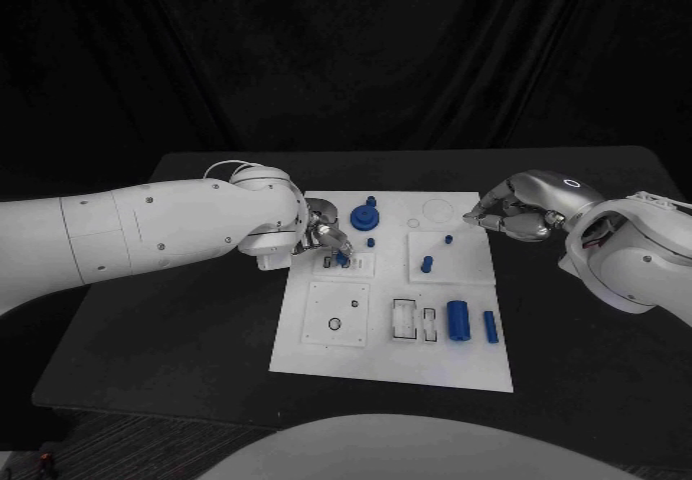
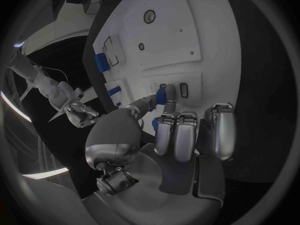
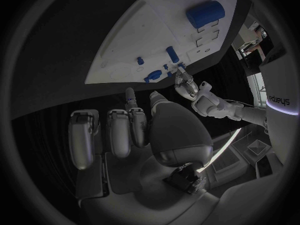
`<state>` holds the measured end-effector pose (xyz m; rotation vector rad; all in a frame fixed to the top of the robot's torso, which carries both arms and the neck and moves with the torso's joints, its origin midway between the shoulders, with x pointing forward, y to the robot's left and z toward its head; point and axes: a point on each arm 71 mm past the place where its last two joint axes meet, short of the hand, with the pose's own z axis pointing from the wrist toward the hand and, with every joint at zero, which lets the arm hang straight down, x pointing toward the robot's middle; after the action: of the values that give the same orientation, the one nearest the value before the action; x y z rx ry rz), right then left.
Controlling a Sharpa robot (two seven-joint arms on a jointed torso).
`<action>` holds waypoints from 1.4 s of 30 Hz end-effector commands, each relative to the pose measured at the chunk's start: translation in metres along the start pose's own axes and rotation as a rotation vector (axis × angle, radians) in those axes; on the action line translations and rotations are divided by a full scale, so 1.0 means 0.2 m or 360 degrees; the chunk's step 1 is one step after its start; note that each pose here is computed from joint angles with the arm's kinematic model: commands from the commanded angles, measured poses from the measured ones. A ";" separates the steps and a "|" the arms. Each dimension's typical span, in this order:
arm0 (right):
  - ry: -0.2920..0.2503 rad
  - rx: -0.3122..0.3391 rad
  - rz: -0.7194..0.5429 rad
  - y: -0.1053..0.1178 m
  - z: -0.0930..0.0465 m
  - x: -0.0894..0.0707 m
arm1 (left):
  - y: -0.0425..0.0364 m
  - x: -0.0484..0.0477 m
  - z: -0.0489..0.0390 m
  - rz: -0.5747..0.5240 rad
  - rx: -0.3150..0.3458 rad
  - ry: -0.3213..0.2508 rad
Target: Assemble the parts on the task board
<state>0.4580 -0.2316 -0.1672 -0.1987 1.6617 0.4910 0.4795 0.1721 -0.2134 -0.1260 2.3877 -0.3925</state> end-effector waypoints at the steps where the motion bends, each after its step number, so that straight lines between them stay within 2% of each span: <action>1: 0.0017 0.0028 -0.0006 -0.01 0.00 0.01 | 0.003 0.040 0.013 -0.0001 0.0001 0.0040; 42: 0.0034 0.0044 -0.0008 -0.02 0.00 0.02 | -0.007 0.058 0.018 0.0005 0.0006 0.0057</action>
<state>0.4584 -0.2329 -0.1702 -0.1971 1.6785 0.4798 0.4771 0.1693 -0.2172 -0.1265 2.3913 -0.3990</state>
